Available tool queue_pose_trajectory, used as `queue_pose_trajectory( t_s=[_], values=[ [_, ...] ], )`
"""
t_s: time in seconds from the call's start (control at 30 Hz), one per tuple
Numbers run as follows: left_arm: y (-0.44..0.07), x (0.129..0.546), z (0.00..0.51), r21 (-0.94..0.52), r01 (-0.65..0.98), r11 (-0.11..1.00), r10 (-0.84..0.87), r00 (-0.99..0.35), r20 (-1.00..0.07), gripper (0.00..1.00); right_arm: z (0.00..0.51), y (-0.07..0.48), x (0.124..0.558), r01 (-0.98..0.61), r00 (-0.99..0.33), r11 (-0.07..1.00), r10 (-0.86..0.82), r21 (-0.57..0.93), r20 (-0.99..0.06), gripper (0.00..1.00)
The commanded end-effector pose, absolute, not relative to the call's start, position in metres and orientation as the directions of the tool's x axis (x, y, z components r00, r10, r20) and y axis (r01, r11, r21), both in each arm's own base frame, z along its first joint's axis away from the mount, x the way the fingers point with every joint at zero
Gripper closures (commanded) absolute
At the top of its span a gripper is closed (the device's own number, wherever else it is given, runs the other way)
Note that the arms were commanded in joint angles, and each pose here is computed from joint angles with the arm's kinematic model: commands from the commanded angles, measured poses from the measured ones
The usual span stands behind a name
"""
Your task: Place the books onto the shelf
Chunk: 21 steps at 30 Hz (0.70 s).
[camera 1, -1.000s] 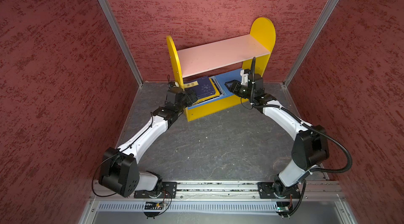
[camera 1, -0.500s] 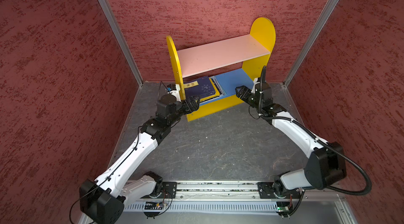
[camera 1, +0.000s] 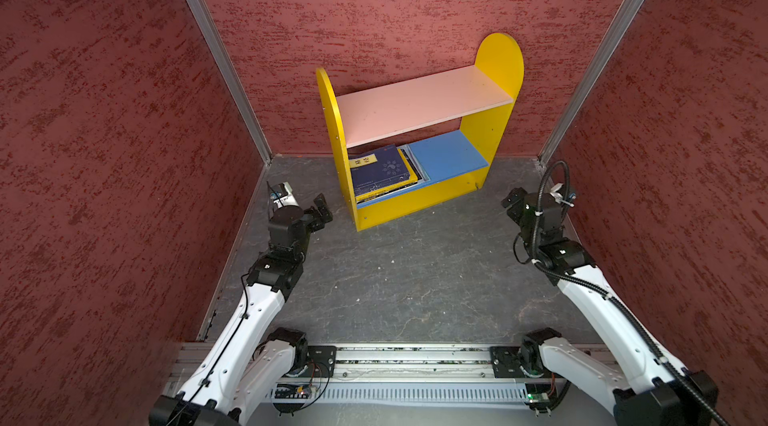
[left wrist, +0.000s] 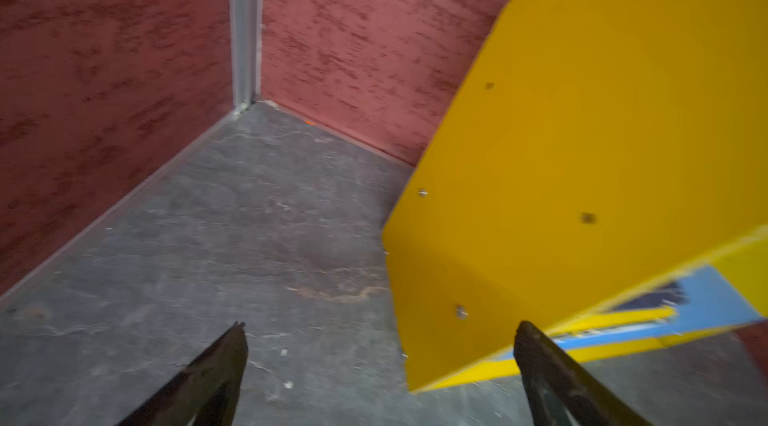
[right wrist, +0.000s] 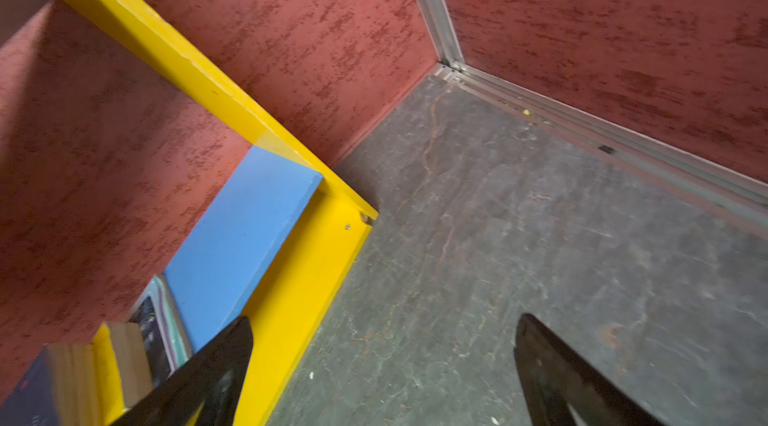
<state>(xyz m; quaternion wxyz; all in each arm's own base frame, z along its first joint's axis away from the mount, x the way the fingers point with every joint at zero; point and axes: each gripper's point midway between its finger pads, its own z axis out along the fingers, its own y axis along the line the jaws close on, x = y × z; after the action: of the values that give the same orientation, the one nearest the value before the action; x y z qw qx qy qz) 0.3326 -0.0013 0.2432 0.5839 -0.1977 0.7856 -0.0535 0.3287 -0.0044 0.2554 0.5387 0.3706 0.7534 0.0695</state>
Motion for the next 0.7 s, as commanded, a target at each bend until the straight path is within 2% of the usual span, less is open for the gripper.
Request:
queue_pose_trajectory(
  t_s=[0.0,0.17,0.37,0.53,0.67],
  values=[
    [0.014,0.345,0.233,-0.246,-0.252,0.936,-0.297,-0.192,-0.935,0.01,0.237,-0.025,0.308,0.590,-0.133,0.673,0.625,0.445,-0.769,0.01],
    [0.027,0.349,0.195,-0.095,-0.291,0.952,-0.162,-0.219,-0.962,0.01,0.226,-0.031,0.294,0.627,-0.137,0.647,0.641,0.434,-0.756,0.01],
    [0.044,0.346,0.152,-0.060,-0.323,0.944,-0.145,-0.247,-0.958,0.01,0.224,-0.033,0.295,0.641,-0.137,0.642,0.635,0.421,-0.760,0.01],
    [0.053,0.346,0.146,-0.081,-0.363,0.928,-0.154,-0.177,-0.972,0.01,0.228,-0.030,0.305,0.643,-0.163,0.657,0.620,0.393,-0.768,0.01],
    [0.044,0.367,0.143,-0.018,-0.299,0.954,-0.084,-0.208,-0.974,0.01,0.225,-0.030,0.309,0.651,-0.185,0.664,0.609,0.368,-0.771,0.01]
  ],
)
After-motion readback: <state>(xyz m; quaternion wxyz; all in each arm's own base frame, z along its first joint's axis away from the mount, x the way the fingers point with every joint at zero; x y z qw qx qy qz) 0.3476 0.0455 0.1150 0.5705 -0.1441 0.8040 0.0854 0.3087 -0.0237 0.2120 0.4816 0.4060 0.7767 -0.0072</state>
